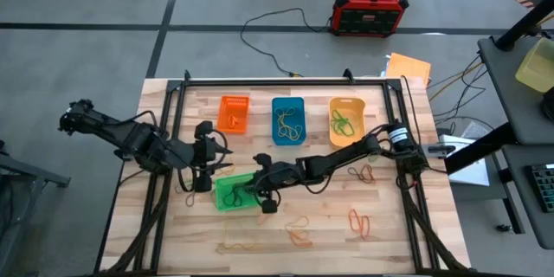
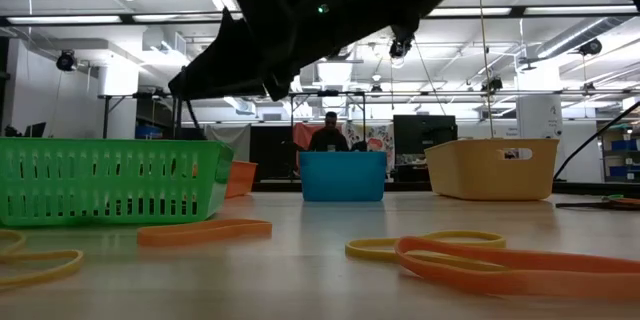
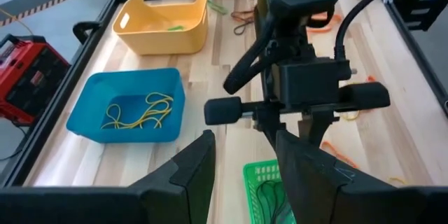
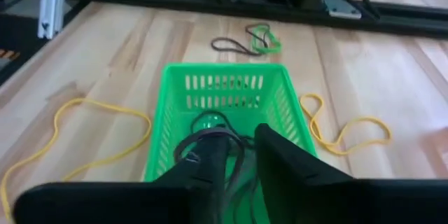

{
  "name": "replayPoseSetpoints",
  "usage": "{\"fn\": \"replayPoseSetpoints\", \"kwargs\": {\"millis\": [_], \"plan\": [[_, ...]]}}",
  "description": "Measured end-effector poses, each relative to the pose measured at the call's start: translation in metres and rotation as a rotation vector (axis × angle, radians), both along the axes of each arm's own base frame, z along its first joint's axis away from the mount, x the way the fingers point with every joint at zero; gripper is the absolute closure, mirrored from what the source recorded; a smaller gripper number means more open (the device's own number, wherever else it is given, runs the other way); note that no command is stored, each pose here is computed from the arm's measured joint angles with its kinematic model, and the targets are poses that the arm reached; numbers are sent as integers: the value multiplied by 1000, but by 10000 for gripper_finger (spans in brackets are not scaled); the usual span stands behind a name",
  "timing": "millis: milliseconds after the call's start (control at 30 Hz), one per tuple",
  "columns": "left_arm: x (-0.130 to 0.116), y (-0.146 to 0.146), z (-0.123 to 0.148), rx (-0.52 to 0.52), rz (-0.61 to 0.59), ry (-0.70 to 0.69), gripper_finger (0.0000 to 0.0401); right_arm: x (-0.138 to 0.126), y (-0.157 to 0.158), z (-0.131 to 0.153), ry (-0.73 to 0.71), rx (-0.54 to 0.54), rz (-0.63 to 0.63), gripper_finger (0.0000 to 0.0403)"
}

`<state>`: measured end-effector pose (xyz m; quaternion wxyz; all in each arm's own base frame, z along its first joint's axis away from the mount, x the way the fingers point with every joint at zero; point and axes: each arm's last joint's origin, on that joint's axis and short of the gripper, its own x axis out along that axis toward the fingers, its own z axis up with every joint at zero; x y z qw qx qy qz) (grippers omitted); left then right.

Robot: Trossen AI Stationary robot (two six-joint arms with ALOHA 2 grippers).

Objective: Sort rubber bands into baskets
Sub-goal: Put the violet rubberband into the green bin, then put the orange rubberband into the orange bin

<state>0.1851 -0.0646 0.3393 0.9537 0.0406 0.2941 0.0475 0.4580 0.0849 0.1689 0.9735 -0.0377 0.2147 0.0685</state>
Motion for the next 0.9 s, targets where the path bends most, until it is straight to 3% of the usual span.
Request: {"fn": "replayPoseSetpoints", "kwargs": {"millis": [267, 467, 600, 733, 900], "plan": [[4, -2, -5, 10, 1, 28, 265, -3, 0, 12, 116, -23, 2, 276], [4, -2, -5, 10, 2, 30, 265, -10, 0, 28, 169, -32, 4, 255], [3, -1, -6, 3, 11, 44, 265, -25, 4, 32, 293, -40, 15, 249], [3, -1, -9, 2, 14, 53, 265, -38, 15, 25, 430, -28, 11, 248], [3, -1, -15, 14, 34, 64, 265, -52, 35, 4, 497, -32, 41, 255]]}}
